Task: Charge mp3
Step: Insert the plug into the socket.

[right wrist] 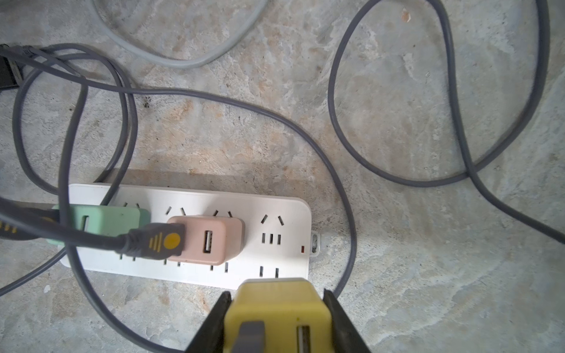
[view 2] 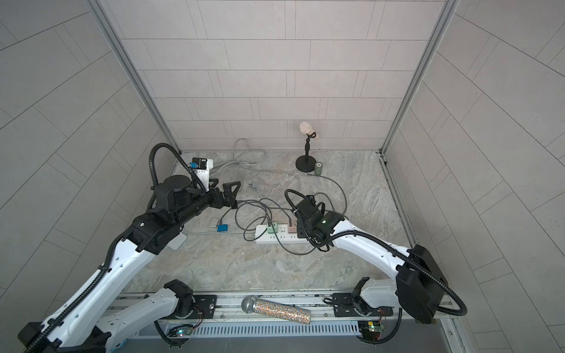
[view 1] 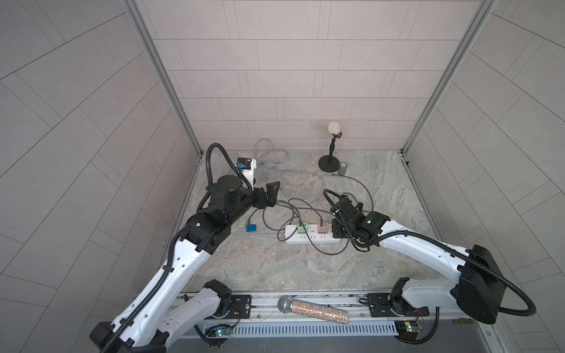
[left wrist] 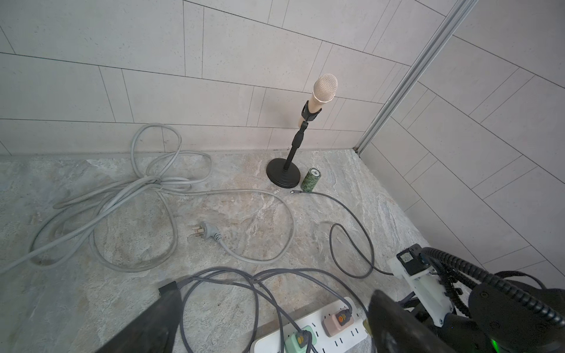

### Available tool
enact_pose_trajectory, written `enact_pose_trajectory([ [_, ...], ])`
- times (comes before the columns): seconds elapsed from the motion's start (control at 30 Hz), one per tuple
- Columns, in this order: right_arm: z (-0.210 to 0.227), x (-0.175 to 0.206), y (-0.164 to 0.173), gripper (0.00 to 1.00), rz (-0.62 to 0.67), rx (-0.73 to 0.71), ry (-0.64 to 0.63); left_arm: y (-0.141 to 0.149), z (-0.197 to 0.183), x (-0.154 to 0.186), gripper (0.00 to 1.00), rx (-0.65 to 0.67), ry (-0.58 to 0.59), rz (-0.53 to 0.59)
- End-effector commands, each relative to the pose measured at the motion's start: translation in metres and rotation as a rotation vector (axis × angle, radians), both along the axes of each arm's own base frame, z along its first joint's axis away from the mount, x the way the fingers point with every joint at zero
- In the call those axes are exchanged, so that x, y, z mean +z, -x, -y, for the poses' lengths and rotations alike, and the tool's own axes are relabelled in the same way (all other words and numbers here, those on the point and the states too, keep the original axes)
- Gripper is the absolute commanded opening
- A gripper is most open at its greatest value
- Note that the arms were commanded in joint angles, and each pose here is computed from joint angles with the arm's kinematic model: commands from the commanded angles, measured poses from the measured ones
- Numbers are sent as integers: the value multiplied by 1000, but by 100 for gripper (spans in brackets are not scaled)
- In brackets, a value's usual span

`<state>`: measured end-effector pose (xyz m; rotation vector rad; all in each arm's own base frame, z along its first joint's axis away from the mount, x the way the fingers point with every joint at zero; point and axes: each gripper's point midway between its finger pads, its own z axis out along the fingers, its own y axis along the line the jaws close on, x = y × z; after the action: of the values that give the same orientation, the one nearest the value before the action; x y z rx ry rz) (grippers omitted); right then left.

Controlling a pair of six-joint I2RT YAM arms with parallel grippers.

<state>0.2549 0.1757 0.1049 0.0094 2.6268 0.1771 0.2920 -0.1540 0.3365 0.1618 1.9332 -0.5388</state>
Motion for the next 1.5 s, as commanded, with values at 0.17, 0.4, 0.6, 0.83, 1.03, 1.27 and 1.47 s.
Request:
enact_pose_trajectory([
  [0.17, -1, -13, -3, 0, 21, -26, 1, 3, -13, 9, 99, 38, 8, 20],
  [0.4, -1, -22, -2, 0, 21, -36, -2, 3, -18, 9, 100, 56, 6, 24],
  [0.6, 0, -26, -4, 0, 36, -46, -8, 3, -22, 10, 100, 65, 5, 29],
  [0.83, 1, -34, 0, 0, 20, -44, -7, 4, -23, 7, 100, 64, 10, 22],
  [1.03, 5, -38, 10, 0, 3, -43, 2, 5, -25, 6, 99, 68, 13, 23],
  [1.27, 13, -31, 14, 0, 15, -53, 23, 5, -26, 6, 99, 71, 24, 21],
  [1.47, 10, -42, 15, 0, 3, -48, 36, 5, -27, 5, 99, 73, 28, 22],
])
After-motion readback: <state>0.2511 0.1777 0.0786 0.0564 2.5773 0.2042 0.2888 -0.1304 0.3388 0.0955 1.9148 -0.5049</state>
